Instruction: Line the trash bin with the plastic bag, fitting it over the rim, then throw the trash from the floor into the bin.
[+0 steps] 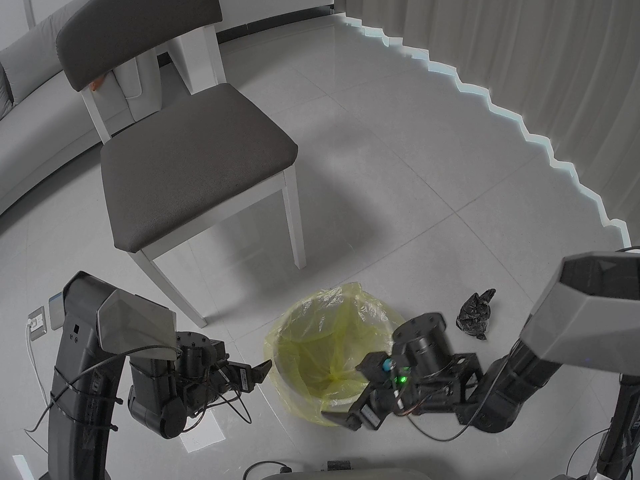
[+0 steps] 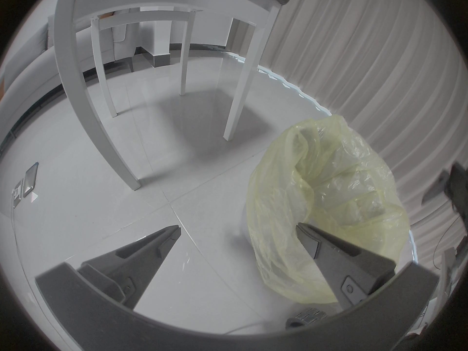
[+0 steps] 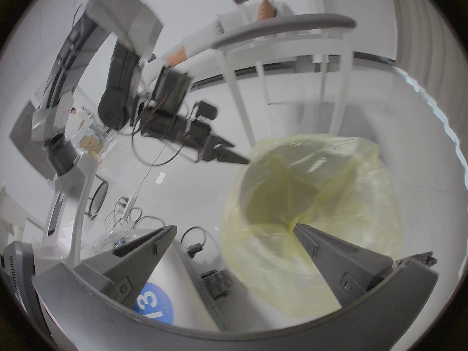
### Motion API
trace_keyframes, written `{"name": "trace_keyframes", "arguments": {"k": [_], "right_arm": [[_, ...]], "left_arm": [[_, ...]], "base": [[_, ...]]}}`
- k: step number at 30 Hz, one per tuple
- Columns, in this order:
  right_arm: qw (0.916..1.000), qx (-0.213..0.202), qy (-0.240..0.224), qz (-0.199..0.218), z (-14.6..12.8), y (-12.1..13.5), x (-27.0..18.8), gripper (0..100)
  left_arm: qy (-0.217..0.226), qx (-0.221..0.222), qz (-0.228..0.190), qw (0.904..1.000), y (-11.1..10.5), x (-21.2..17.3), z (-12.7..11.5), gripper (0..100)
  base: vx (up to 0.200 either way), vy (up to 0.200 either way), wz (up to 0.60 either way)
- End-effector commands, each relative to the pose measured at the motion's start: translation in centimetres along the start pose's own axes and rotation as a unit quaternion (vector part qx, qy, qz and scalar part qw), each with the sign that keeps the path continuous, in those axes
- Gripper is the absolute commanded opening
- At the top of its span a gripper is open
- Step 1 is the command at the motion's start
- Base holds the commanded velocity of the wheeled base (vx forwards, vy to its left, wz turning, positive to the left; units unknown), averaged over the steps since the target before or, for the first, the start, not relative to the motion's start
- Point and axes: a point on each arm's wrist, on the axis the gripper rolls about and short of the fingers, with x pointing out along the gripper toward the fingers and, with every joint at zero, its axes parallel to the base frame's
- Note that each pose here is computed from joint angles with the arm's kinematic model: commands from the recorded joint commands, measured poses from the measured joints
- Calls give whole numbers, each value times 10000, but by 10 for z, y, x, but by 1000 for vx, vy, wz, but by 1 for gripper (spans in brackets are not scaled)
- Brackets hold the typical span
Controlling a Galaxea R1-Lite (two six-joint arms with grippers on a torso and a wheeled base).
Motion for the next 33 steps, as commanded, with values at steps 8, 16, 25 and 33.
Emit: {"name": "trace_keyframes", "arguments": {"k": [8,16,25,33], "right_arm": [[9812,948,-371,-1638,-15,-135,-61,100],[9789,1218,-166,-1634,-42,-169,-41,100],[9819,1148,105,-1505,-60,-173,-13,100],[9803,1277,462,-1431,-68,-195,15,100]], "left_arm": [[112,242,92,9996,-5,7,1,100],[41,239,59,9997,-7,7,4,100],[49,203,94,9997,-4,7,3,100],[34,215,92,9997,-4,9,4,100]], "base": [[0,0,0],[0,0,0],[0,0,0],[0,0,0]]}}
